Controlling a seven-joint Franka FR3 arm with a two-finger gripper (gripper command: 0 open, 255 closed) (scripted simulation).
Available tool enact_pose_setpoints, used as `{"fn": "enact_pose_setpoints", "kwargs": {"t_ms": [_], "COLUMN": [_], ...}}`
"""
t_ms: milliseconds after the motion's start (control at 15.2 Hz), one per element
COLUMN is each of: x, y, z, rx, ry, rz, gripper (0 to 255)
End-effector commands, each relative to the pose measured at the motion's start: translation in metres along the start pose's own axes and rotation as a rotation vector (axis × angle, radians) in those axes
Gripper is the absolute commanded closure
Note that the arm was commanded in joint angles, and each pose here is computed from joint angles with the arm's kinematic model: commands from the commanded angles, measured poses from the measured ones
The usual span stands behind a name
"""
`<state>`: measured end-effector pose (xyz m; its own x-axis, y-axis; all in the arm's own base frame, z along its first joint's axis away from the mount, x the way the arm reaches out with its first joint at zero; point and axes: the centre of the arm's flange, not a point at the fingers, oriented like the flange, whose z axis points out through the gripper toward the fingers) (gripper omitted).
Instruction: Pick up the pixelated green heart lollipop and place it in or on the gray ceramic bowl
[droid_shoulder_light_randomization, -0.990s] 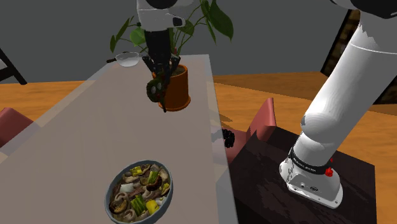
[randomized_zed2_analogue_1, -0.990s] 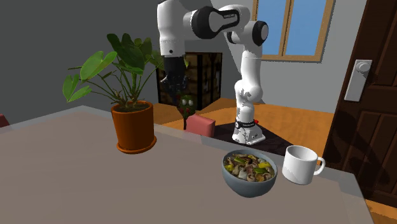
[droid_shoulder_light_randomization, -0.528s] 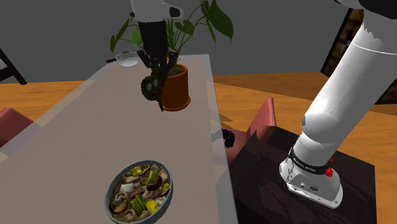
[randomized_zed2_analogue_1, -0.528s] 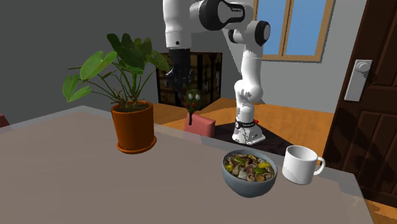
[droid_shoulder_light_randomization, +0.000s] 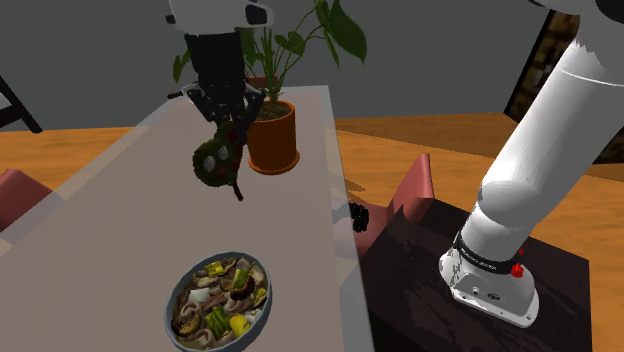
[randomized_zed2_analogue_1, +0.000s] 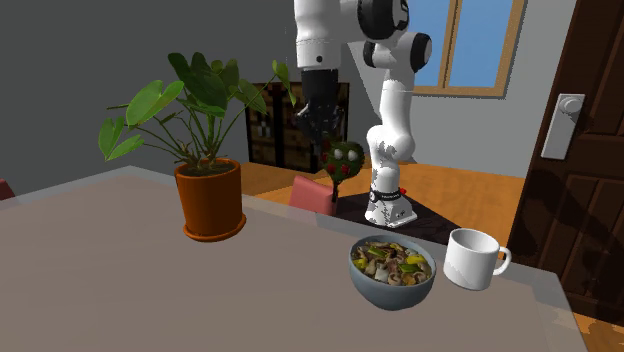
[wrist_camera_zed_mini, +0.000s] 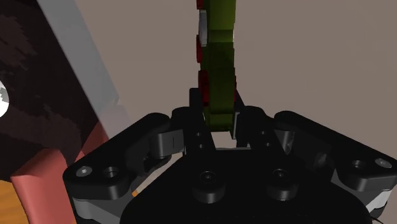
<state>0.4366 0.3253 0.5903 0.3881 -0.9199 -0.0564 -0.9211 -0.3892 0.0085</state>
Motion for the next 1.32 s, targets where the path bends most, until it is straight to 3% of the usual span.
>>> {"fn": "enact_pose_setpoints", "kwargs": {"t_ms": [0,528,1254], "x": [-0.027,-0.135,-0.132], "y": [0.006,0.028,0.028], "z": [-0.004,-0.015,0.043], "rx": [0.0,0.0,0.0], "ry": [0.0,0.0,0.0], "rz": [0.002,0.002,0.002], "gripper": [255,255,255]}}
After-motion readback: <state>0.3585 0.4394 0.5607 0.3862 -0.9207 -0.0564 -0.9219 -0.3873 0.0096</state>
